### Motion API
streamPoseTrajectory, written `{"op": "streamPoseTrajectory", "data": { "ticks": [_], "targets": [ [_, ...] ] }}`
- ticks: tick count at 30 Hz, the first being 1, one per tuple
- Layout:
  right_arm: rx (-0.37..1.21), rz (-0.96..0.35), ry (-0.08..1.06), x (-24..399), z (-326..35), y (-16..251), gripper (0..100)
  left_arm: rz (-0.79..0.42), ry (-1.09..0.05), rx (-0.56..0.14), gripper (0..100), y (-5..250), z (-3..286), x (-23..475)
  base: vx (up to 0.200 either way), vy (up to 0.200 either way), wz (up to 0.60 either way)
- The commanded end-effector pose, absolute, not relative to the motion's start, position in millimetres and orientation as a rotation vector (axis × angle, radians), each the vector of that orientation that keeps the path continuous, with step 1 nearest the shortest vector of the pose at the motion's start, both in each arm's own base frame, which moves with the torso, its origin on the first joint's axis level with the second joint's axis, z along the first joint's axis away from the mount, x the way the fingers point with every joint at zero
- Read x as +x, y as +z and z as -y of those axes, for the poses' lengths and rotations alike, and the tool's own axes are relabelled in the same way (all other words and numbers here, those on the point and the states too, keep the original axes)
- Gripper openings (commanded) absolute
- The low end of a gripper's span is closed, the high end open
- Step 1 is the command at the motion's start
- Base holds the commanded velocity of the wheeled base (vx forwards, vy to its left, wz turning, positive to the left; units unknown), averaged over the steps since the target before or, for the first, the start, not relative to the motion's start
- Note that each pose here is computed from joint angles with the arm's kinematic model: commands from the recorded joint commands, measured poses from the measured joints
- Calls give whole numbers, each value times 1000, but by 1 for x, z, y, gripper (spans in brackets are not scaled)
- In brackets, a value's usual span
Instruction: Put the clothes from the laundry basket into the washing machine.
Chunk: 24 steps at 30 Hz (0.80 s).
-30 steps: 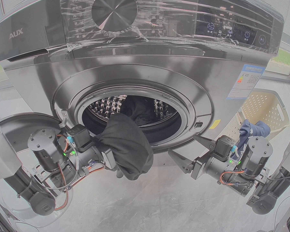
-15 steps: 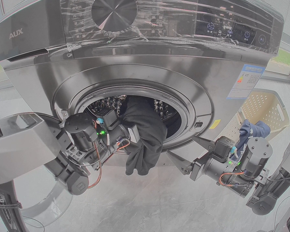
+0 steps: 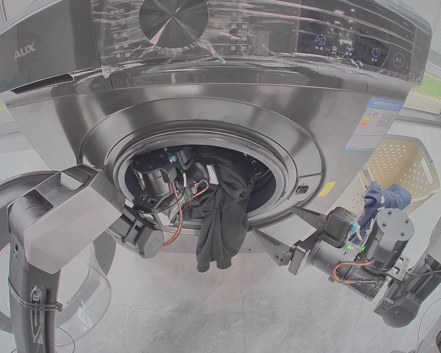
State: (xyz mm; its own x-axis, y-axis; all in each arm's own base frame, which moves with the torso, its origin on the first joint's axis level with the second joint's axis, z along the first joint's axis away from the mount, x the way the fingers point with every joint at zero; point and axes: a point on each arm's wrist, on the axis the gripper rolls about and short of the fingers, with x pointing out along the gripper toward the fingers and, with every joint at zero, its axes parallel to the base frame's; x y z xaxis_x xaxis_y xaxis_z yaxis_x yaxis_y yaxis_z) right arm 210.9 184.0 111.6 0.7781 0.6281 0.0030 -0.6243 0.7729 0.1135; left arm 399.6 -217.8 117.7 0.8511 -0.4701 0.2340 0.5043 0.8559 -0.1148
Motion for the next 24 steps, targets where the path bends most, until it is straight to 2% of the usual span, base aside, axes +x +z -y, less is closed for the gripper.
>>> {"op": "streamPoseTrajectory", "data": {
  "ticks": [1, 6, 9, 10, 18, 19, 24],
  "targets": [
    [110, -37, 679, 211, -184, 111, 100, 209, -438, -187, 0, 106, 223, 441, 0, 0, 0],
    [109, -39, 679, 211, -185, 111, 100, 247, -333, -233, 0, 122, 216, 462, 0, 0, 0],
    [110, -37, 679, 212, -185, 111, 100, 242, -318, -235, 0, 121, 214, 463, 0, 0, 0],
    [110, -36, 679, 212, -185, 111, 100, 239, -318, -234, 100, 121, 214, 462, 0, 0, 0],
    [110, -36, 679, 212, -185, 111, 100, 153, -338, -225, 100, 111, 220, 446, 0, 0, 0],
    [111, -34, 679, 212, -185, 111, 100, 87, -363, -207, 100, 105, 224, 435, 0, 0, 0],
    [111, -34, 679, 212, -185, 111, 100, -36, -438, -166, 100, 92, 232, 411, 0, 0, 0]
  ]
}}
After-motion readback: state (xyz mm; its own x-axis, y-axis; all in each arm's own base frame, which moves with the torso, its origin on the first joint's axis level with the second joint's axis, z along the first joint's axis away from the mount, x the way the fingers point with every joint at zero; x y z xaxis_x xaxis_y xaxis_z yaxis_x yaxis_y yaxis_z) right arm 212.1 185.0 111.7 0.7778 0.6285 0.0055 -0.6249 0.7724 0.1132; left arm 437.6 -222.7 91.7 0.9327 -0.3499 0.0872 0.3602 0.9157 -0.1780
